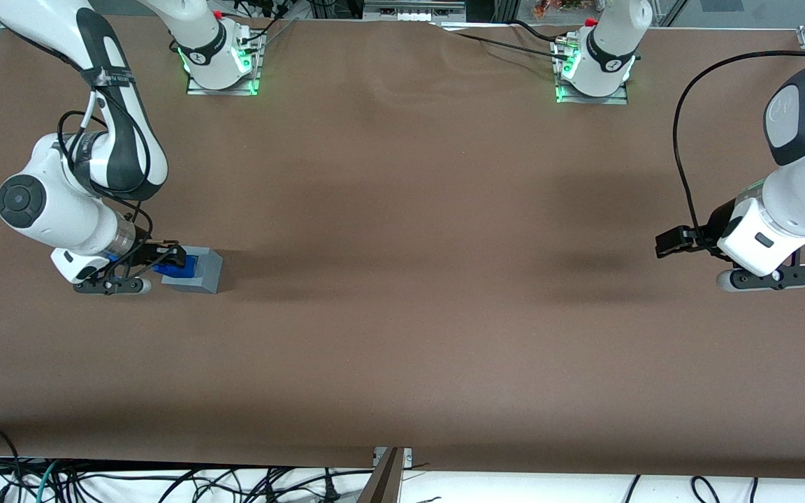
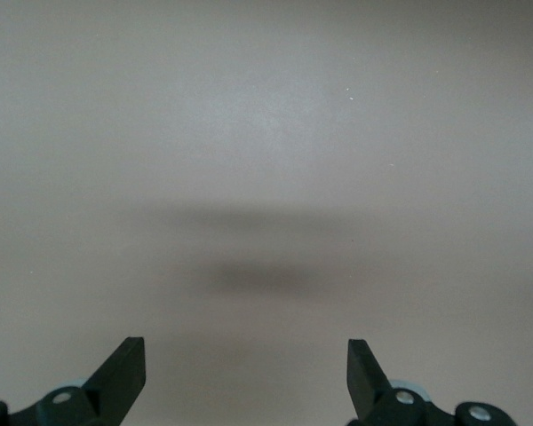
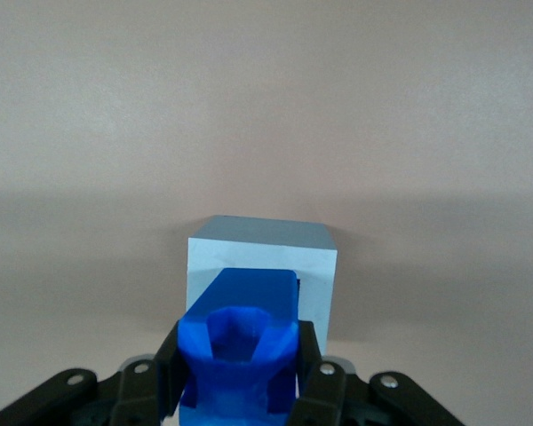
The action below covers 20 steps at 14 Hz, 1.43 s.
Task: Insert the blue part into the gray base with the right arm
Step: 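Lower the blue part into the gray base's square hole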
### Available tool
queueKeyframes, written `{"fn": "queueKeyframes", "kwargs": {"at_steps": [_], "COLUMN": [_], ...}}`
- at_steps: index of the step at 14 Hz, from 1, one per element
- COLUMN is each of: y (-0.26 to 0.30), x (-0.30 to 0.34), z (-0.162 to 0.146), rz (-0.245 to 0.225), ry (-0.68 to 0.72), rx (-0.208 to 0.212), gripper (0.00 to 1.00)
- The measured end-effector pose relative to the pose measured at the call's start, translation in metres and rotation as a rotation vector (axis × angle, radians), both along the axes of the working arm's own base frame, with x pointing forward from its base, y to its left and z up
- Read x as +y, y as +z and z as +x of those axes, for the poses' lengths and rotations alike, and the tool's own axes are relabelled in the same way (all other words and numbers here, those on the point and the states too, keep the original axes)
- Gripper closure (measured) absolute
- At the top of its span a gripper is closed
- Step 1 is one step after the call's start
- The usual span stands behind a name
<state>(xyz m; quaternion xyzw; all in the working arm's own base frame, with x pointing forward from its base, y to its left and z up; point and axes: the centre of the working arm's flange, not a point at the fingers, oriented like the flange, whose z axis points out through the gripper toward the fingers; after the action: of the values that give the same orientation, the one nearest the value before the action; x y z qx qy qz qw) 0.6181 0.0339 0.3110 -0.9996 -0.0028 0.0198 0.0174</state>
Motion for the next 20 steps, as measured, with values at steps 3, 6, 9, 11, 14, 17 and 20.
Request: {"fn": "queueKeyframes", "kwargs": {"at_steps": [3,6,9,11,14,17,20], "y": [-0.0005,-0.0006,-0.0008,-0.0009,-0.001,-0.0012,-0.0073], "x": [0.0,0.0,0.0,0.0003,0.0005,0.0004,0.0003], "z": [0.0001,0.0001,0.0,-0.0002,-0.0005,-0.0011,-0.0057], "rz": [0.001,0.001,0.003,0.003,0.003,0.003,0.003], "ry": [-0.001,-0.001,-0.026,-0.067,-0.078,-0.079,-0.079], "rx": [0.0,0.0,0.002,0.006,0.007,0.009,0.031], "gripper": [0.49,0.49,0.49,0.49,0.49,0.49,0.49]}}
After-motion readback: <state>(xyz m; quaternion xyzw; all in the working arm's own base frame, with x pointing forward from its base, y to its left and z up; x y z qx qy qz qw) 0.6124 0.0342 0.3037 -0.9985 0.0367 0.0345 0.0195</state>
